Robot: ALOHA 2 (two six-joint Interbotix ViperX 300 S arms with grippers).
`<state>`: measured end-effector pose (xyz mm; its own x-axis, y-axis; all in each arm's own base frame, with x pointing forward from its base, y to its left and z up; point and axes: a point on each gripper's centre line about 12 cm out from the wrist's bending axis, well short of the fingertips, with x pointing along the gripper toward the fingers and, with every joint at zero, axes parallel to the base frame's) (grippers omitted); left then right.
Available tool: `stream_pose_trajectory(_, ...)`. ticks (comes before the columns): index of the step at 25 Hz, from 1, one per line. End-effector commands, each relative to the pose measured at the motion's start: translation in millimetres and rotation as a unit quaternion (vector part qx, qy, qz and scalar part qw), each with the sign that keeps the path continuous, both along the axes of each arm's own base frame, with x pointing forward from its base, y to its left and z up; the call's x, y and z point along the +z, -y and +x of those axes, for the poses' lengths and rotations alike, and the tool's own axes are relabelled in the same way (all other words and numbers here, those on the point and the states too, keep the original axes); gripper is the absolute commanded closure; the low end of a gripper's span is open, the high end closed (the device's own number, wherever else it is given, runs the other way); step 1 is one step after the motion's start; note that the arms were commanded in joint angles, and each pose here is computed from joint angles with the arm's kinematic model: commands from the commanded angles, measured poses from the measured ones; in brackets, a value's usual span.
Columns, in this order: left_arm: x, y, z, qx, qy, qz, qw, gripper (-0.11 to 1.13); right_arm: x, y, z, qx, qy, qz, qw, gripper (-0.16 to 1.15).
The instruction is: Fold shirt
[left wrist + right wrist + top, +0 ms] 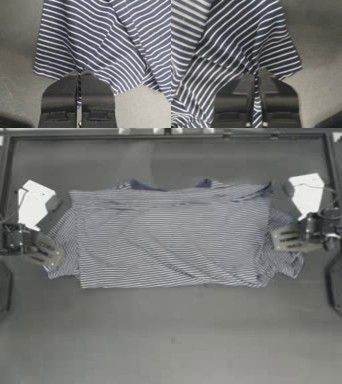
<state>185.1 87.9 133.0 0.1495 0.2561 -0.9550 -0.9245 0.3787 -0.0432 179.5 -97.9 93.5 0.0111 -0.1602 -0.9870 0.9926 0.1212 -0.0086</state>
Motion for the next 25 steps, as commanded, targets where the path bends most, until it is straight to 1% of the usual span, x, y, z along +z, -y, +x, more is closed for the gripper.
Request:
stream_pose_trajectory(1,6.9,-1.3,2.0,0.001,0.014,0.006,0.9999,0.96,2.9,-1.3,3.7,0.01,-0.001,-0.002,0.9999,0.89)
stream_pose_trajectory(2,6.9,-1.4,1.8,0.001,0.013,0.006,0.9999,0.96,3.8,-1.2,4.9,0.012,-0.001,-0.003,0.9999,0.92)
stream_pose_trajectory(7,9.1,-1.4,1.8,0.0,0.018,0.008,0.9998,0.96,13.6,1.7,13.3,0.023,-0.002,-0.014,0.9996,0.9)
stream_pose_trajectory(11,16.3,-1.5,1.6,-0.001,0.034,0.015,0.9993,0.96,32.1,7.5,22.5,0.034,-0.005,-0.036,0.9988,0.9)
stream_pose_trajectory(14,33.9,-6.7,10.2,-0.006,0.043,0.031,0.9986,0.96,46.9,11.3,28.0,0.035,0.005,-0.049,0.9981,0.9)
stream_pose_trajectory(16,51.0,-12.5,20.3,-0.02,0.037,0.05,0.9978,0.96,55.8,12.8,31.7,0.038,0.018,-0.058,0.9974,0.89)
stream_pose_trajectory(18,59.9,-16.3,28.4,-0.027,0.037,0.057,0.9974,0.96,63.3,14.2,35.4,0.039,0.03,-0.065,0.9966,0.89)
stream_pose_trajectory(22,67.4,-20.4,43.6,-0.04,0.049,0.063,0.9961,0.96,78.7,17.0,46.4,0.046,0.056,-0.08,0.9942,0.89)
stream_pose_trajectory(25,72.4,-23.2,53.7,-0.05,0.066,0.07,0.9941,0.96,87.8,19.5,54.2,0.05,0.07,-0.087,0.9925,0.89)
